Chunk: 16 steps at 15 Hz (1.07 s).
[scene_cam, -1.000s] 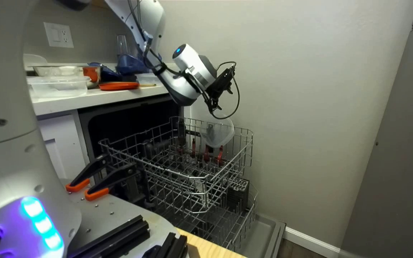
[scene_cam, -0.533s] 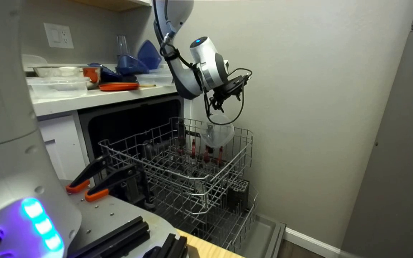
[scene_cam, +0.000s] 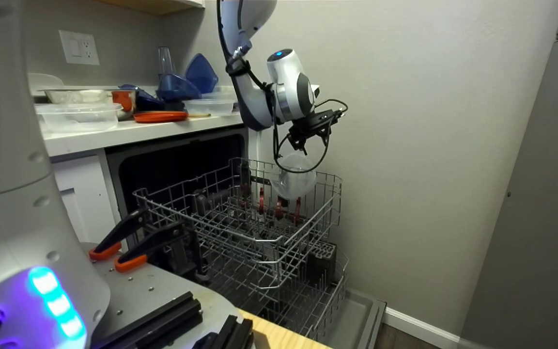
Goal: Move the bowl in the dishwasher
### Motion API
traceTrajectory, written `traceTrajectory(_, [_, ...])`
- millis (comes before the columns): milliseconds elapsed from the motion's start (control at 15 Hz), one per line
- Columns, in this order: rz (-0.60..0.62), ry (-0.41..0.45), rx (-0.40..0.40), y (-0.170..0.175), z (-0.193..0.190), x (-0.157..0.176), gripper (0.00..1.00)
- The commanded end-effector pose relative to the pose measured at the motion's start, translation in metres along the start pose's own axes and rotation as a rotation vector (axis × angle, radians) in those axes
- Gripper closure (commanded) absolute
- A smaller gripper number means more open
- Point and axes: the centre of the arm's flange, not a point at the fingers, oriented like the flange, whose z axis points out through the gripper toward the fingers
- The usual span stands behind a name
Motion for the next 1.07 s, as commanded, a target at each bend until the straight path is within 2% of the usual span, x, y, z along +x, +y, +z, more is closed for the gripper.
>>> traceTrajectory(0, [0.061,0.005,0.009,0.006,-0.014,0.004,0.53])
traceTrajectory(467, [0.146,0.011,-0.008,0.017,-0.002,0.014,0.98])
traceTrajectory(1000, [0.324,0.046,0.066,0.023,0.02,0.051,1.0])
